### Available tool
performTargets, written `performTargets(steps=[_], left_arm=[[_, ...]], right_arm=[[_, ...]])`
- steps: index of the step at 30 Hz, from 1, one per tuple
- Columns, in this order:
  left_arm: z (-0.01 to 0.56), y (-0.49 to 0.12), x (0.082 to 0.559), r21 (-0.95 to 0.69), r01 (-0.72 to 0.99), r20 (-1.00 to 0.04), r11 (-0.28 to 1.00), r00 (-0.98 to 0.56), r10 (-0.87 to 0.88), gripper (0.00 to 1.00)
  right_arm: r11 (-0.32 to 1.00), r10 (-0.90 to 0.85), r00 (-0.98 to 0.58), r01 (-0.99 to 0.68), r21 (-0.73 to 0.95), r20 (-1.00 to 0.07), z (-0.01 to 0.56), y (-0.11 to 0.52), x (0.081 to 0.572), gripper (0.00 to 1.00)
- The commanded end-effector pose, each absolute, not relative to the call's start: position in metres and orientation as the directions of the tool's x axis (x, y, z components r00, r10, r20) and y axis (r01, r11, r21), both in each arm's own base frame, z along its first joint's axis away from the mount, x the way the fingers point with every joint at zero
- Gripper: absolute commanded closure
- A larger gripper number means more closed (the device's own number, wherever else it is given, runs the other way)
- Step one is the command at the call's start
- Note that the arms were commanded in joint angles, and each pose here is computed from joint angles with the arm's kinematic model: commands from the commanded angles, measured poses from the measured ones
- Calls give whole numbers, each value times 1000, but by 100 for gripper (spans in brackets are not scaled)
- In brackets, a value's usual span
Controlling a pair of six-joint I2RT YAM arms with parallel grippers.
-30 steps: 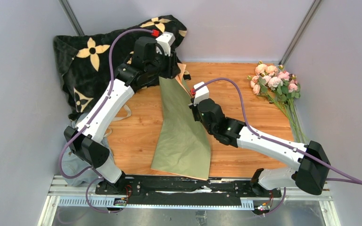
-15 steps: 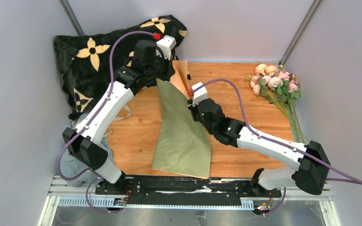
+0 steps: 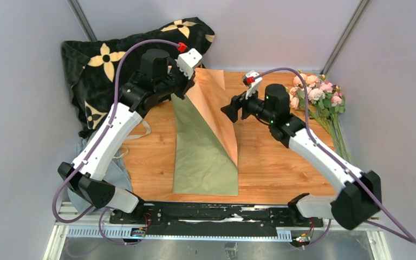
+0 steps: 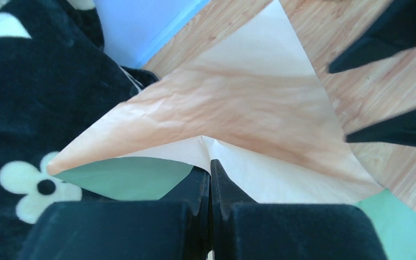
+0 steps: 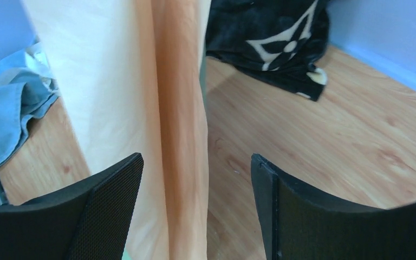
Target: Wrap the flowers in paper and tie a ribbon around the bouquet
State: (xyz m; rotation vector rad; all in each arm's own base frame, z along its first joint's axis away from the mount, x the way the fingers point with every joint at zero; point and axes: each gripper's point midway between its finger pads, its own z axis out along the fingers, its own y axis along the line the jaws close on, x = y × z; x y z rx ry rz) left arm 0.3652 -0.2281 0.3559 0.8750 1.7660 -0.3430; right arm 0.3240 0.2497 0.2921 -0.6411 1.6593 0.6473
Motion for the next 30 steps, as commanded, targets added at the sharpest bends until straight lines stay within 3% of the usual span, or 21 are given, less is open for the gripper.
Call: performTargets(steps=[1, 5, 7, 9, 11, 17, 22, 26, 30], left_arm=[[375, -227, 345, 264, 750, -898, 606, -38, 438, 100], [370, -229, 338, 245, 773, -898, 585, -47, 438, 100], [369, -229, 334, 244, 781, -895, 575, -48, 444, 100], [372, -225, 329, 254, 785, -888, 565, -43, 459, 100], [376, -217, 323, 288, 780, -872, 555, -26, 489, 100], [384, -171, 317, 448, 688, -772, 571, -24, 635, 100], [392, -134, 319, 541, 587, -708, 602, -69, 703, 100], [409, -93, 318, 640, 457, -637, 618, -134, 759, 100], [433, -76, 296, 662, 419, -637, 622, -123, 761, 100]], right_arm=[[512, -90, -189, -851, 118, -978, 287, 278, 332, 24], [502, -123, -206, -857, 118, -971, 270, 291, 359, 32], [503, -119, -242, -851, 152, -963, 257, 293, 375, 43], [474, -86, -296, -852, 222, -951, 249, 293, 383, 75], [450, -41, -343, -845, 289, -938, 245, 288, 386, 98], [676, 111, -419, -633, 377, -901, 254, 197, 409, 100], [871, -45, -456, -453, 189, -889, 266, 129, 386, 100], [917, -123, -439, -394, 68, -890, 302, 101, 355, 100], [894, -122, -306, -447, 29, -944, 359, 103, 318, 100]])
